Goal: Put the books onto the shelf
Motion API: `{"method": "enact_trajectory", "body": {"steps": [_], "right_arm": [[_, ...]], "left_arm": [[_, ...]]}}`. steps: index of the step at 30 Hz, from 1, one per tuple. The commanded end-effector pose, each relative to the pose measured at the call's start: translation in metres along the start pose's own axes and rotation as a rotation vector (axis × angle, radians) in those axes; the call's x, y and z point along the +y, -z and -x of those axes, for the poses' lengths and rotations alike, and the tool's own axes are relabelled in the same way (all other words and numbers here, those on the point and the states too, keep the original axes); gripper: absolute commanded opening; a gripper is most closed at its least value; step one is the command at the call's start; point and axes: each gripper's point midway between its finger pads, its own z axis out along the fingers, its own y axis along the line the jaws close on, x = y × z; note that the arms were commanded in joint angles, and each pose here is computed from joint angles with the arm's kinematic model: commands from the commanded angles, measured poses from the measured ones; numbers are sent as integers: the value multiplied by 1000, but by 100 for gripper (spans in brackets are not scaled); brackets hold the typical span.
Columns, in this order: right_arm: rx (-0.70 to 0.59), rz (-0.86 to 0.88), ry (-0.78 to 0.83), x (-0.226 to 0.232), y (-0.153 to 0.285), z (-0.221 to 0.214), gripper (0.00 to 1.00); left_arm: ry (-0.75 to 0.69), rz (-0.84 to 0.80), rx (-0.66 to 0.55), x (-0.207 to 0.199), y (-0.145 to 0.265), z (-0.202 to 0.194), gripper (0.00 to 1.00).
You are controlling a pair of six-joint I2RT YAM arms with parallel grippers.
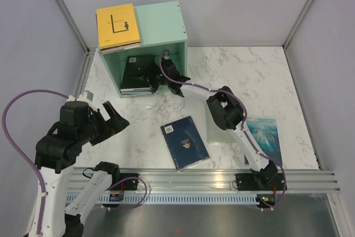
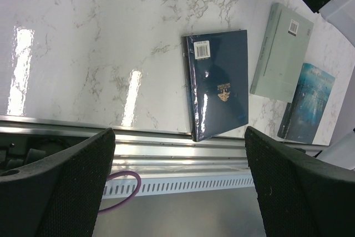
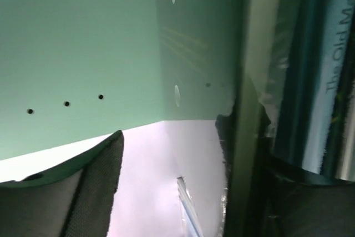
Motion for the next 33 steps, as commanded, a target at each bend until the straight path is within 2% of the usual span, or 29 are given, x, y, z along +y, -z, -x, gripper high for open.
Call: {"method": "enact_trajectory", "body": {"steps": [1, 2, 4, 14, 20, 24, 33], "right_arm": [[-8, 86, 49, 45, 12, 1, 82], [-1, 50, 40, 30, 15, -1, 83], [-1, 40, 44, 31, 25, -1, 86], [123, -190, 72, -19, 58, -28, 88], [155, -265, 113, -31, 73, -34, 89], [144, -309, 137, -36, 83, -33, 89], [79, -331, 172, -27, 88, -18, 81]], "left_arm": [[-51, 17, -20, 1, 3, 8, 100], [-51, 18, -20, 1, 3, 9, 100], [-53, 15, -22, 0, 1, 9, 100], [-51, -8, -19, -5, -7, 11, 100], [-38, -24, -9, -7, -9, 8, 100], [-33, -25, -8, -5, -9, 5, 100], [-18, -33, -9, -3, -5, -1, 100]]}}
